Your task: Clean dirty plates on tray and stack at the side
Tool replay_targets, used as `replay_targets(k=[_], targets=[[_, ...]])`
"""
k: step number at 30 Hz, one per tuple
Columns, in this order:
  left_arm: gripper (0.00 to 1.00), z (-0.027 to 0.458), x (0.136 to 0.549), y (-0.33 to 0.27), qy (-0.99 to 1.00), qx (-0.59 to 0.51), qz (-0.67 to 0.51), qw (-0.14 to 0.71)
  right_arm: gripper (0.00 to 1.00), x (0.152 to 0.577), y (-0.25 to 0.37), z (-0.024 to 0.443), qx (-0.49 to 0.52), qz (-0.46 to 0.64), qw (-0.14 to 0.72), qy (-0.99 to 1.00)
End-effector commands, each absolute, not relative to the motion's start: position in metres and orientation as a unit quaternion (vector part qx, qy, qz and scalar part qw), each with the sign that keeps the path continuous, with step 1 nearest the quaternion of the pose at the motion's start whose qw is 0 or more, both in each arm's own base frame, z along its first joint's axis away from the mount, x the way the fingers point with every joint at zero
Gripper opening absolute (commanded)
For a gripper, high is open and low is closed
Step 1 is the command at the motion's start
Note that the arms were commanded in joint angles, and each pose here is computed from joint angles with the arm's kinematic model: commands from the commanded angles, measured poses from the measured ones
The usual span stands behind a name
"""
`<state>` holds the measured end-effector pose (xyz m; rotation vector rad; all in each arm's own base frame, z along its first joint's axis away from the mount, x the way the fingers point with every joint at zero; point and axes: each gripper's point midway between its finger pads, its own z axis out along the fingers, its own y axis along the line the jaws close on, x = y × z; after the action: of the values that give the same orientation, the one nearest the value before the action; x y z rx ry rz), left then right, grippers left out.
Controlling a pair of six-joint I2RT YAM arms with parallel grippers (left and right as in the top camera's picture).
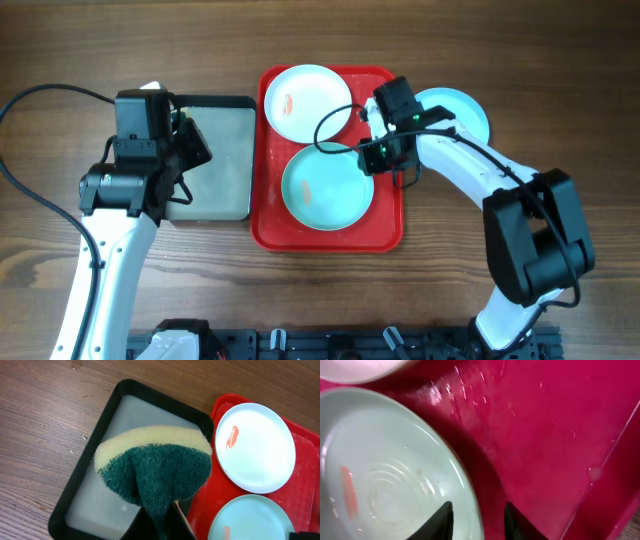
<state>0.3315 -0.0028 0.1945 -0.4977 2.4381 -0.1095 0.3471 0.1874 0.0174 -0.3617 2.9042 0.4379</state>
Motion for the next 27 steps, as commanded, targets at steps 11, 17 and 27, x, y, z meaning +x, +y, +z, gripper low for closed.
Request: replay_targets(k=[11,17,27], targets=[[0.04,0.192,0.331,-0.017,0.935,-0.156,-0.075,0.310,0.04,0.324,0.191,0.019,-0.050,0.177,0.040,0.982],[0.04,0.191,0.331,-0.028,0.938,-0.137,-0.101,0.302,0.04,0.314,0.190,0.018,-0.013,0.178,0.013,0.984],[0.04,0.165,0.336,-0.043,0.955,-0.073,-0.119,0.260,0.04,0.312,0.197,0.021,-0.044,0.199,0.012,0.979]])
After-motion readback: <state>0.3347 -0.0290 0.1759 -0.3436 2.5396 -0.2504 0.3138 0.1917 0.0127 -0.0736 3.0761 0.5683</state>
